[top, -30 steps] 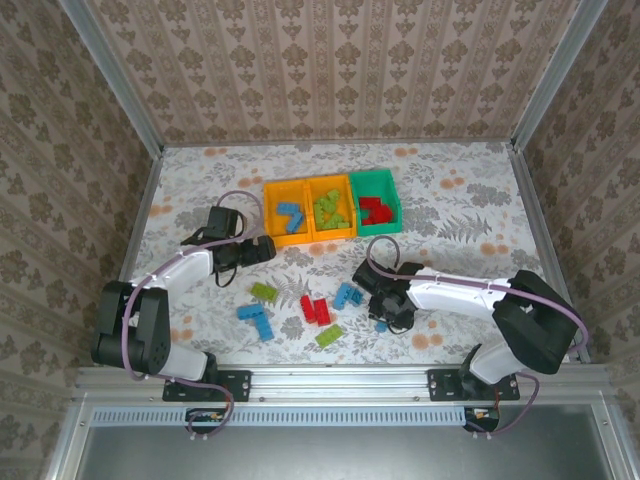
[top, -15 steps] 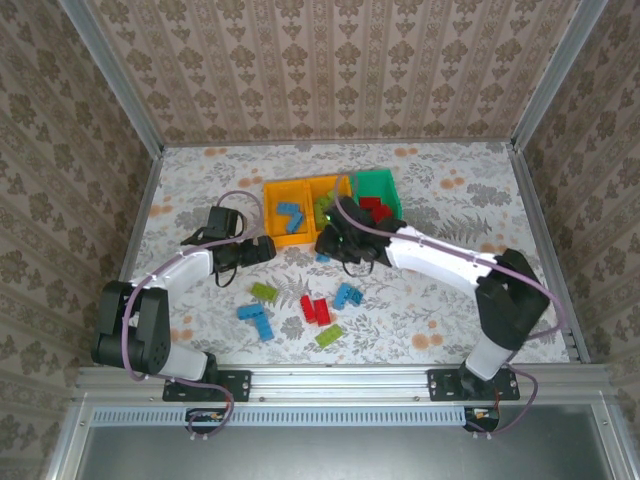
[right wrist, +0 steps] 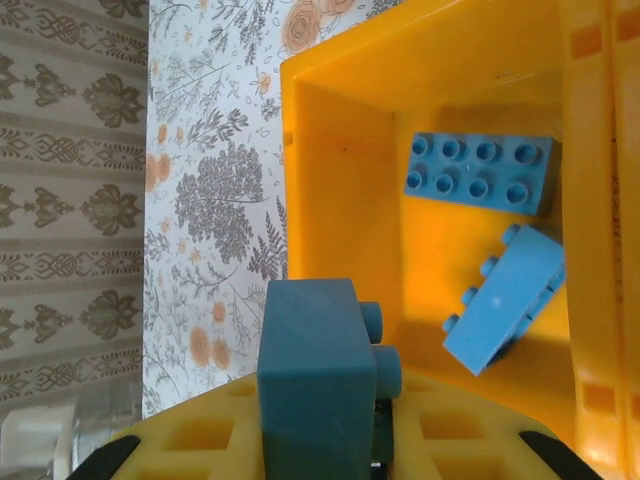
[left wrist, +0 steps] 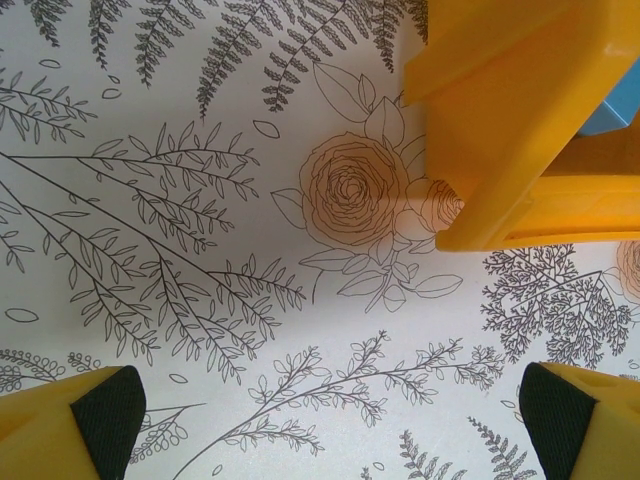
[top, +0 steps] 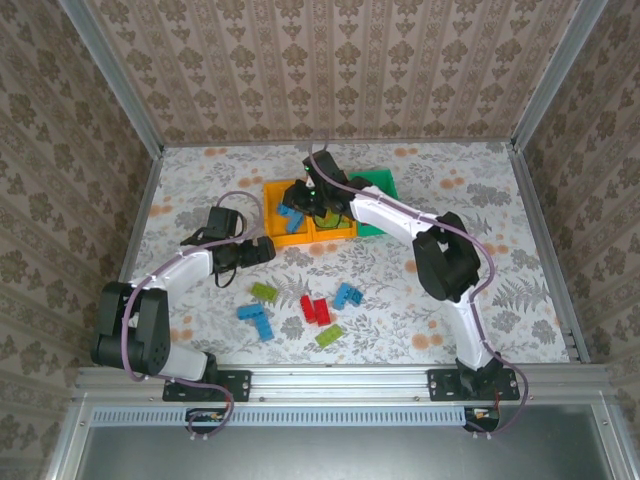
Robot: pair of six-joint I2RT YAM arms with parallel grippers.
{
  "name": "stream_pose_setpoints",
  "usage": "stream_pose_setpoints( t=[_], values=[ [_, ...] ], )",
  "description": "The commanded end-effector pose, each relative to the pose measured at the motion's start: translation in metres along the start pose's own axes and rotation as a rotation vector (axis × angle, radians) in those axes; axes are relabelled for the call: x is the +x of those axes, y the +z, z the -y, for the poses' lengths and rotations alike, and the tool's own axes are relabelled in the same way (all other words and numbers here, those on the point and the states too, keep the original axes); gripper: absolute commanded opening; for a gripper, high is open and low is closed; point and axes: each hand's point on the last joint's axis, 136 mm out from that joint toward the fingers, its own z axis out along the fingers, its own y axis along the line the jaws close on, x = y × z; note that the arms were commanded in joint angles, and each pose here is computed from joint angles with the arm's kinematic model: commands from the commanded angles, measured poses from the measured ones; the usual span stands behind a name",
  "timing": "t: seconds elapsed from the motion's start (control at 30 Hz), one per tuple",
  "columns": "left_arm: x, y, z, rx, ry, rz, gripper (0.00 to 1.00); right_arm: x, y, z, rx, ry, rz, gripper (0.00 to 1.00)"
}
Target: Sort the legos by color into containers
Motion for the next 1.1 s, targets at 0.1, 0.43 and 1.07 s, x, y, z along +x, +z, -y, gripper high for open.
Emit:
stream_pose_setpoints(
  t=[0.1,0.43,1.07],
  values=[
    [0.003,-0.003,-0.006,-0.02,-0.004,-0.003,1.0,-0.012,0.019,0.0,-0.014,0.028,-0.013,0.28],
    [0.004,-0.003,-0.007,-0.025,-0.006,-0.005,1.0,-0.016,0.018,-0.005,-0.024,0.021,-0.005,0.45],
    [0.006,-0.004,-0.006,-0.015,-0.016,0.005,1.0,0.018,-0.064,-0.009,-0.017,-0.167,0.027,0.98]
  ],
)
